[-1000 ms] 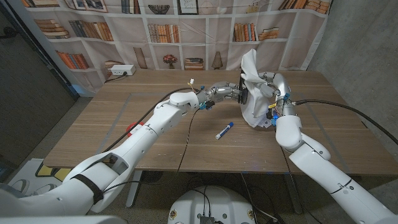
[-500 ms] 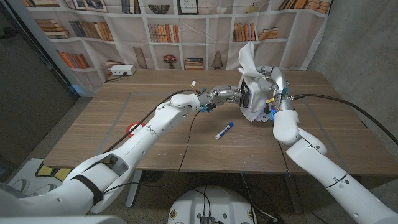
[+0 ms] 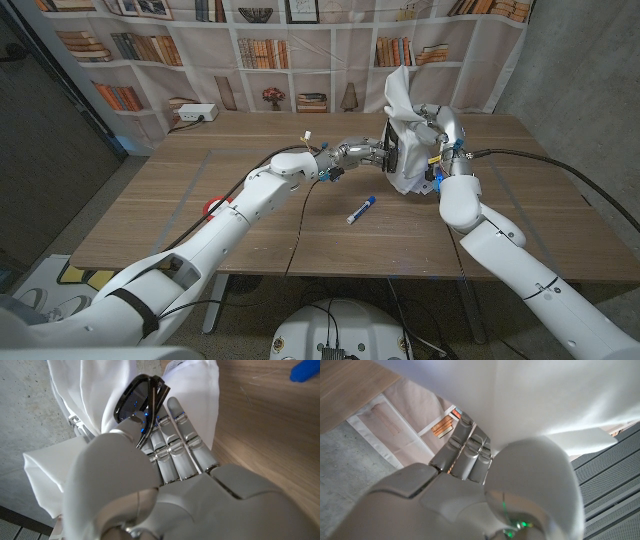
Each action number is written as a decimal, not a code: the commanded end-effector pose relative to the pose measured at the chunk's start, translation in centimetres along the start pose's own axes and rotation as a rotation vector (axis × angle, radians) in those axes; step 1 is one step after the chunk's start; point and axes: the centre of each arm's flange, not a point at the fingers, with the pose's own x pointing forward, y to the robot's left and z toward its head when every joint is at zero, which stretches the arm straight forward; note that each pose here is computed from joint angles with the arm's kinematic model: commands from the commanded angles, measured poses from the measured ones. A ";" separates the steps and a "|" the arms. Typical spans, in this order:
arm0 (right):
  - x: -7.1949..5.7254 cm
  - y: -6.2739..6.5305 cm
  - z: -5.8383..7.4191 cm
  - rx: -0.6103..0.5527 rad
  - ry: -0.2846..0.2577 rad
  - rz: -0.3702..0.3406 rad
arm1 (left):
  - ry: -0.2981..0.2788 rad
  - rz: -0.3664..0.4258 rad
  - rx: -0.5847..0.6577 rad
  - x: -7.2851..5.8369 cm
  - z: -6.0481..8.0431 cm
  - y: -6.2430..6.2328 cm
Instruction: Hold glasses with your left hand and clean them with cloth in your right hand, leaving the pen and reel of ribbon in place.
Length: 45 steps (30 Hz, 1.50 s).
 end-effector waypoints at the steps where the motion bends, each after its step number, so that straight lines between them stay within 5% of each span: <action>1: -1.6 0.2 -0.5 0.012 0.028 0.007 | -0.031 0.018 0.006 -0.4 0.8 0.5; 10: -3.2 0.3 -0.6 0.004 0.039 -0.004 | -0.045 0.027 0.008 -0.5 1.1 0.9; 20: -3.7 -0.5 -1.1 0.006 0.067 -0.061 | -0.050 0.051 0.008 -2.4 0.8 1.7; 45: -3.2 -0.2 -1.7 0.027 0.071 -0.075 | -0.040 0.072 0.005 -3.8 0.4 2.1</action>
